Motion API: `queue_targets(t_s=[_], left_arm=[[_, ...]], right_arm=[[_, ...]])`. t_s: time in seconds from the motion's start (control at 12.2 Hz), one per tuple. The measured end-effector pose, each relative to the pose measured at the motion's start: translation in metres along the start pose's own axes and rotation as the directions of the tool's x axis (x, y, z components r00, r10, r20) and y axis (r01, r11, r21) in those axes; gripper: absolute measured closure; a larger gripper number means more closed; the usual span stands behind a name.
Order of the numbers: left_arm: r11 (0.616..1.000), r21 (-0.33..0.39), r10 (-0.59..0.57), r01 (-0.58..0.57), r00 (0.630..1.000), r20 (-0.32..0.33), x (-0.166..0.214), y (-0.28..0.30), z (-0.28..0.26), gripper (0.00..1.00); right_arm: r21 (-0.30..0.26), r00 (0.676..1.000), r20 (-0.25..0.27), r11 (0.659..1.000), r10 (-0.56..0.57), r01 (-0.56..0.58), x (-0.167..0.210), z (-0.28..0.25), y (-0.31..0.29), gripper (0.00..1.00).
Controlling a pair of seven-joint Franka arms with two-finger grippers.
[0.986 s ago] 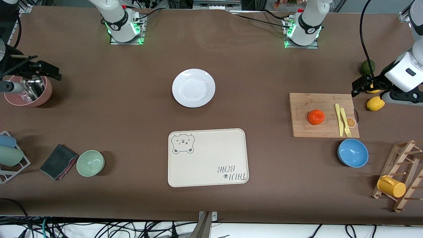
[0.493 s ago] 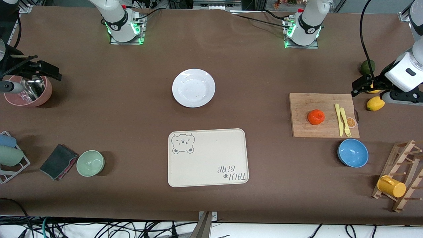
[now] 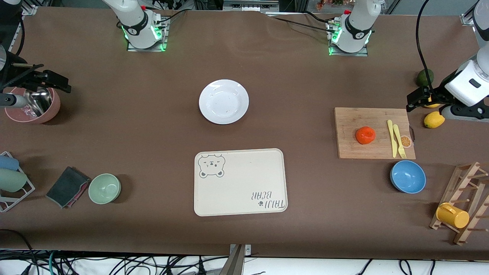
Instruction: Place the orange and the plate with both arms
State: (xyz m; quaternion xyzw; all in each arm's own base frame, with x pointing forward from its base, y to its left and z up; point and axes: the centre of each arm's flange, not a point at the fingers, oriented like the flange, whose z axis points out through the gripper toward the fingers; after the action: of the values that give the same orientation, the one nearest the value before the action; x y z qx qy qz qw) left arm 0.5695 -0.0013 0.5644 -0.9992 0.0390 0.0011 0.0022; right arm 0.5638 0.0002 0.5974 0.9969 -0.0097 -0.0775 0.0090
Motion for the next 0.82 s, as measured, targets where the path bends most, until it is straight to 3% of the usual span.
queue_targets(t_s=[0.41,0.66,0.82], left_arm=[[1.0,0.0,0.0,0.0,1.0,0.0,0.0,0.0,0.0,0.0],[1.0,0.0,-0.007,0.007,1.0,0.003,0.0,-0.004,0.001,0.0],[1.0,-0.001,-0.01,0.01,0.999,0.03,0.004,-0.006,0.016,0.0]], right_arm=[[0.0,1.0,0.003,1.0,-0.005,0.005,0.0,0.0,-0.001,0.0],[0.0,0.997,0.005,0.997,-0.072,0.072,-0.001,0.0,-0.001,0.0],[0.0,0.997,0.005,0.997,-0.081,0.081,-0.001,0.0,-0.001,0.0]])
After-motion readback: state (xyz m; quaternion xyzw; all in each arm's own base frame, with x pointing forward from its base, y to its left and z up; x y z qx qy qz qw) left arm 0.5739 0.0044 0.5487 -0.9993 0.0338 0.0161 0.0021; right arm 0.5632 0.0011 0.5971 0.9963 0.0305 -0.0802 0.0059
